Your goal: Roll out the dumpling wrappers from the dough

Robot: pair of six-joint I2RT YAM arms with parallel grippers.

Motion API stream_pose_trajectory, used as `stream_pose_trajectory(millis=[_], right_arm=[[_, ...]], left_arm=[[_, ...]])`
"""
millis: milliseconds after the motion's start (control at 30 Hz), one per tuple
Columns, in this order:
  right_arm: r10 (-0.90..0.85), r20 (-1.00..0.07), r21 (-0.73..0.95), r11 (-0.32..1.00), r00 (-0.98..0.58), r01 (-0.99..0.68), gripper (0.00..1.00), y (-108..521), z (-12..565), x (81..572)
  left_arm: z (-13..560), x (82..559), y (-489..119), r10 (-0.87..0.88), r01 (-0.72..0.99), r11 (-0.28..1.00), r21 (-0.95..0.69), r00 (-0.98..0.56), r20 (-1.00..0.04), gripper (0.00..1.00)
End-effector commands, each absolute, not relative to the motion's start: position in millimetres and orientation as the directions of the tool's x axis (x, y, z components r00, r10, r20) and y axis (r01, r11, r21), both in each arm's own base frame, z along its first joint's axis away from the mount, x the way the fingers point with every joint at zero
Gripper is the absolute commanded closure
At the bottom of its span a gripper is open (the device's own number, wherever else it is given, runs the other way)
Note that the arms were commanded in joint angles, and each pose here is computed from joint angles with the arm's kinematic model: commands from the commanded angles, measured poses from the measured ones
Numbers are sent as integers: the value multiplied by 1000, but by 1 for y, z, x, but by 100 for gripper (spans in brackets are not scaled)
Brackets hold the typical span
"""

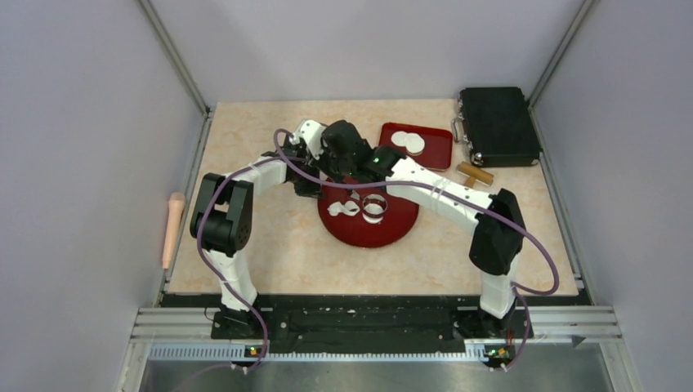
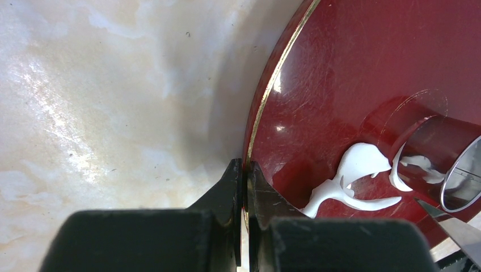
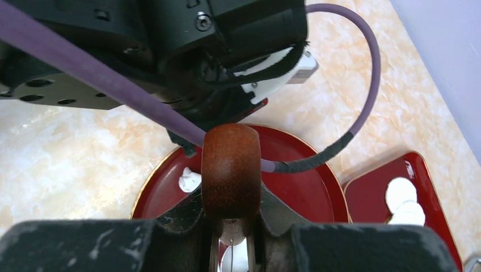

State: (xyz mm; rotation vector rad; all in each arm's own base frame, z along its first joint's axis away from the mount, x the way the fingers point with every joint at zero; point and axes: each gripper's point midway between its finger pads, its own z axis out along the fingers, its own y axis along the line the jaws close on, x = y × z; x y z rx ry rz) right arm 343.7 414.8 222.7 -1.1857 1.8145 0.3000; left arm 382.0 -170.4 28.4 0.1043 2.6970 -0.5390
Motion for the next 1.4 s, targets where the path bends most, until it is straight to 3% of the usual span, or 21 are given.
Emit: stream_pose_trajectory(millis=[0,367,633,867,1133,1367], right_arm=[[-511,-848,-273,651,-143,-709,100,412,248,365],[-389,-867,-150,799,-311,-582,100,421,220,370],[-382,-863,-185,848,-331,-497,100,420,203,371],[-399,-854,-186,833,-334,-521,100,424,196,367],[-391,-834,-67,773,-391,-630,100,442,178,343],[-349,-847,65,680,-401,-730,100,465,211,323]], left_arm=[[29,367,-165,-2,130,923,-362,-940,-342,98],[34,369,-162,-16,125,919,-374,-937,-350,95],[35,369,-161,-27,118,913,-391,-938,-346,95],[37,369,-159,-39,110,910,-401,-937,-346,95],[37,369,-159,-43,107,906,-409,-939,-342,97],[36,368,-159,-44,106,904,-414,-940,-337,100]])
